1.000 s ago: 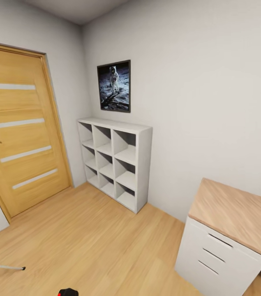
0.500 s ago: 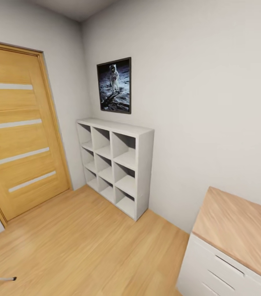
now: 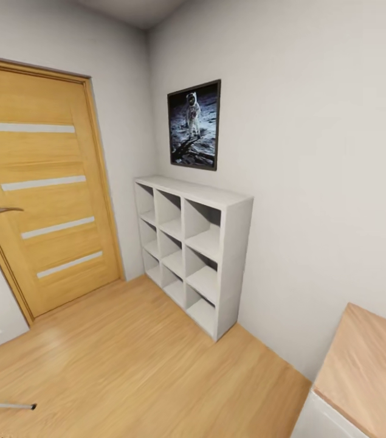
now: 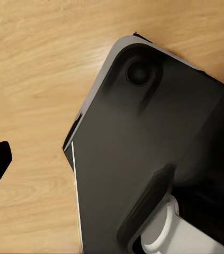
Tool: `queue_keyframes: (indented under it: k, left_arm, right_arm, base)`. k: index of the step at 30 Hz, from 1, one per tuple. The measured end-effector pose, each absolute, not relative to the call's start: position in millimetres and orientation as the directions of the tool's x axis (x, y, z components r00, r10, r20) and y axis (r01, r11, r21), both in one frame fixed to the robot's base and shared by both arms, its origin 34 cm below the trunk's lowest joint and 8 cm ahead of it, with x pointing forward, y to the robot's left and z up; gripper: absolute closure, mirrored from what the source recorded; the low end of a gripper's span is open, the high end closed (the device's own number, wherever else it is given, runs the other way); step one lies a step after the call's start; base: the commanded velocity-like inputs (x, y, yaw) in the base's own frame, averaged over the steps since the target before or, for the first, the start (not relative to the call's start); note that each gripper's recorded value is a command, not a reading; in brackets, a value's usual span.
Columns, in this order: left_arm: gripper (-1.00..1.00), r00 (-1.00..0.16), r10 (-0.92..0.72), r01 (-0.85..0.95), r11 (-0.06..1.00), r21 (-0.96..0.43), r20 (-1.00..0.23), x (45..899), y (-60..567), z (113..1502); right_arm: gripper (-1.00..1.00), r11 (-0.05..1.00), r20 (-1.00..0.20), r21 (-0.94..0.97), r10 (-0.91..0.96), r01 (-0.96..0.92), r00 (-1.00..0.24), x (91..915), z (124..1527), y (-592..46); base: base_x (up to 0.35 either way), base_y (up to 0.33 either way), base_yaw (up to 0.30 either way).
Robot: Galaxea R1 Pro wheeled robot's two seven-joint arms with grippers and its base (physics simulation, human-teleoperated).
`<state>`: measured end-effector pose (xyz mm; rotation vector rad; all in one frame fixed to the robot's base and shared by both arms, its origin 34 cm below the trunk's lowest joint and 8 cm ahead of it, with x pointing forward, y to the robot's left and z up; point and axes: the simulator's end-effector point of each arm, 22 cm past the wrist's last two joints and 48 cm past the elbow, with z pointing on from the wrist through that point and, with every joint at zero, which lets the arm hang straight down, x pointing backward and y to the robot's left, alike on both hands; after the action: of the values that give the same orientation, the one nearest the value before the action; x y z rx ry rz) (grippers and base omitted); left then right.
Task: Attach the digital camera to the camera tripod in the bedroom.
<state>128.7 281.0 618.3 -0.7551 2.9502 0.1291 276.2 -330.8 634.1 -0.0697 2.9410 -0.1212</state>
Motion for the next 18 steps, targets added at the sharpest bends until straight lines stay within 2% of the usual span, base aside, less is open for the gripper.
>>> queue_keyframes:
  k: [12, 18]
  left_arm:
    - [-1.0, -0.873, -0.474, -0.482, 0.874, 0.06, -0.111, 128.5, 281.2, 618.3]
    - [-1.0, -0.873, -0.475, -0.483, 0.874, 0.06, -0.111, 128.5, 281.3, 618.2]
  right_arm:
    - [-1.0, 0.995, -0.197, -0.088, -0.061, -0.044, -0.979, 277.3, 634.3, -331.1]
    - [-1.0, 0.995, -0.199, -0.088, -0.061, -0.044, -0.978, 278.0, 634.4, -331.1]
  base:
    - [0.299, -0.144, 0.273]
    - [0.231, -0.143, 0.274]
